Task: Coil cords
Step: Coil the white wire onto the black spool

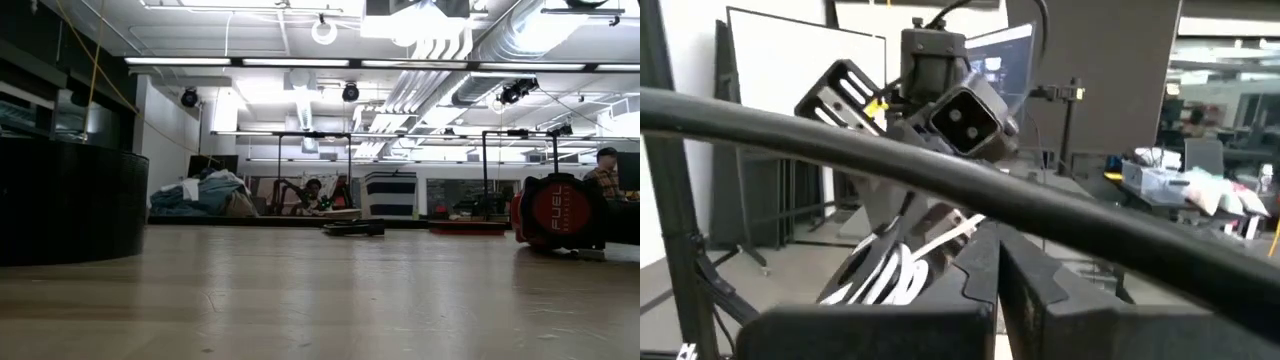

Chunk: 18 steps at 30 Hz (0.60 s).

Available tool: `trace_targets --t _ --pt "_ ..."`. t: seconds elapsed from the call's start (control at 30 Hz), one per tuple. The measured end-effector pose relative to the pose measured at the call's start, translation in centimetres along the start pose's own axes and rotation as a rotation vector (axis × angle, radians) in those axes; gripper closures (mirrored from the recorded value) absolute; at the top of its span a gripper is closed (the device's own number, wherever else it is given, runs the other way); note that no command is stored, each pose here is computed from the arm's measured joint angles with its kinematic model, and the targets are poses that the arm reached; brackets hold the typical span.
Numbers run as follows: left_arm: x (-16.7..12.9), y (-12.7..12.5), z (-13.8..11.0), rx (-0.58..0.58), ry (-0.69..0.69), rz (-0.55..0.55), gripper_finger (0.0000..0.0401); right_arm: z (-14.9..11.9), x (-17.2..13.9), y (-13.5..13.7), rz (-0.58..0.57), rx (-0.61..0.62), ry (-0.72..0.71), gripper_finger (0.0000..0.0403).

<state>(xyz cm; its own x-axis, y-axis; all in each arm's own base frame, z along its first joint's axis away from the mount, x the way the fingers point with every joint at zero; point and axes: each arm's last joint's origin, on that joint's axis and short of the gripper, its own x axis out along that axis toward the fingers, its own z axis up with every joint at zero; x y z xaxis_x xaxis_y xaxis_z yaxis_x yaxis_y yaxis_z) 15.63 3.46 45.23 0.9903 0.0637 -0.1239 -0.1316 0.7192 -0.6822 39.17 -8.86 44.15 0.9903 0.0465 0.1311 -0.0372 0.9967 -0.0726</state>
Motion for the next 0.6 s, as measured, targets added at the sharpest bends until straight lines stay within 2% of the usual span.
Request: trace_targets --t 0.13,0.27,0.4,0.6 --pt "0.0 0.2 0.1 0.050 0.002 0.000 0.0396 -0.3 -0.1 -0.1 -0.001 0.049 0.040 0.0402" --pt "-0.3 0.4 0.2 0.177 0.001 0.022 0.0396 0.4 -1.6 0.6 0.009 0.081 0.137 0.0402" --pt "-0.4 1.3 0.1 0.319 0.029 0.110 0.0396 0.4 -3.4 1.8 0.025 0.154 0.308 0.0402" --pt "0.6 2.6 -0.1 0.500 0.110 0.177 0.0396 -1.9 -4.2 5.6 0.029 0.256 0.625 0.0403"
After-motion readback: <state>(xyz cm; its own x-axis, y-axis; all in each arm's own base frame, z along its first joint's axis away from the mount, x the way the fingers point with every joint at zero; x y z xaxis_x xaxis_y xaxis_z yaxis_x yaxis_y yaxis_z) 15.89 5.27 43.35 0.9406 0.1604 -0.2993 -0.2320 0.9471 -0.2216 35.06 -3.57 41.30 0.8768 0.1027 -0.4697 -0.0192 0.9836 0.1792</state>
